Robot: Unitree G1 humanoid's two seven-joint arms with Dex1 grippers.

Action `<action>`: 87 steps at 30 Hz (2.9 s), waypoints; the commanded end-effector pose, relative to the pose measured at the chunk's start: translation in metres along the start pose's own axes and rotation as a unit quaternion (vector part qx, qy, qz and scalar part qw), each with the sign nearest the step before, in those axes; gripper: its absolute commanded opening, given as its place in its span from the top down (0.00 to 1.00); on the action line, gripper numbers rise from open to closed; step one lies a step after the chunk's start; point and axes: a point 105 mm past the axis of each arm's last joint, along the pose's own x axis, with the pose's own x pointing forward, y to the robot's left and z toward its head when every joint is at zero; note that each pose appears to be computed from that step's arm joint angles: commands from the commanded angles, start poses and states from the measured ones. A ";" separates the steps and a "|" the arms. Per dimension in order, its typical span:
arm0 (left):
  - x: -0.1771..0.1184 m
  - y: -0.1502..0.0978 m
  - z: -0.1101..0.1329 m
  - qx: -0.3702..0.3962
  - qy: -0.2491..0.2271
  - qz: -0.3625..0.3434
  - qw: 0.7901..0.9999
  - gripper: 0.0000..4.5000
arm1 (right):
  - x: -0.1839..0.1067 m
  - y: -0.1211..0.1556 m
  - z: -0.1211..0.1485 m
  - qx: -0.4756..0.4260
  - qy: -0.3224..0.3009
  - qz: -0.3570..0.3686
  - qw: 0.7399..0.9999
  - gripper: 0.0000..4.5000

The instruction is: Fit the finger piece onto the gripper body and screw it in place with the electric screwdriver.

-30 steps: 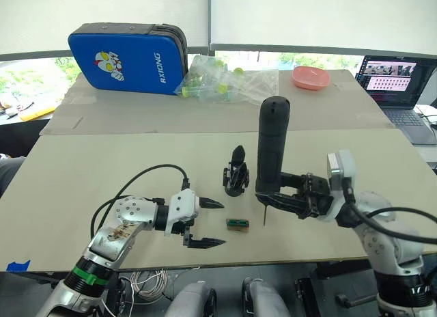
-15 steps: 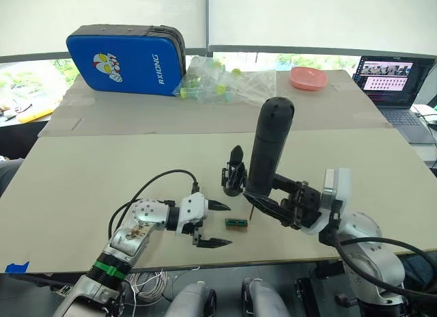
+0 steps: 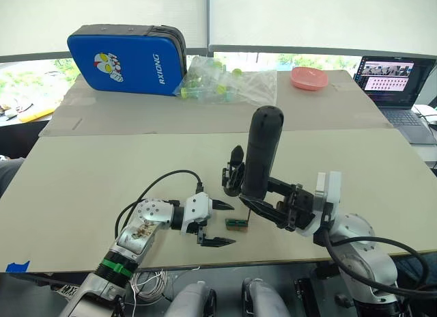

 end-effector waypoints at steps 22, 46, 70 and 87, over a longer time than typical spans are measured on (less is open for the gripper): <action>0.002 0.004 0.008 0.018 0.007 0.001 1.000 0.00 | 0.003 -0.006 0.009 -0.027 -0.031 0.004 0.999 0.58; 0.002 0.003 0.006 0.017 0.010 0.001 1.000 0.00 | 0.007 -0.003 0.009 -0.026 -0.036 0.013 0.999 0.58; 0.003 0.006 0.006 0.019 0.012 0.001 1.000 0.00 | 0.005 -0.009 0.008 -0.027 -0.029 0.006 0.999 0.58; 0.005 0.007 0.007 0.022 0.011 -0.001 1.000 0.00 | 0.005 -0.009 0.009 -0.029 -0.023 0.013 0.999 0.58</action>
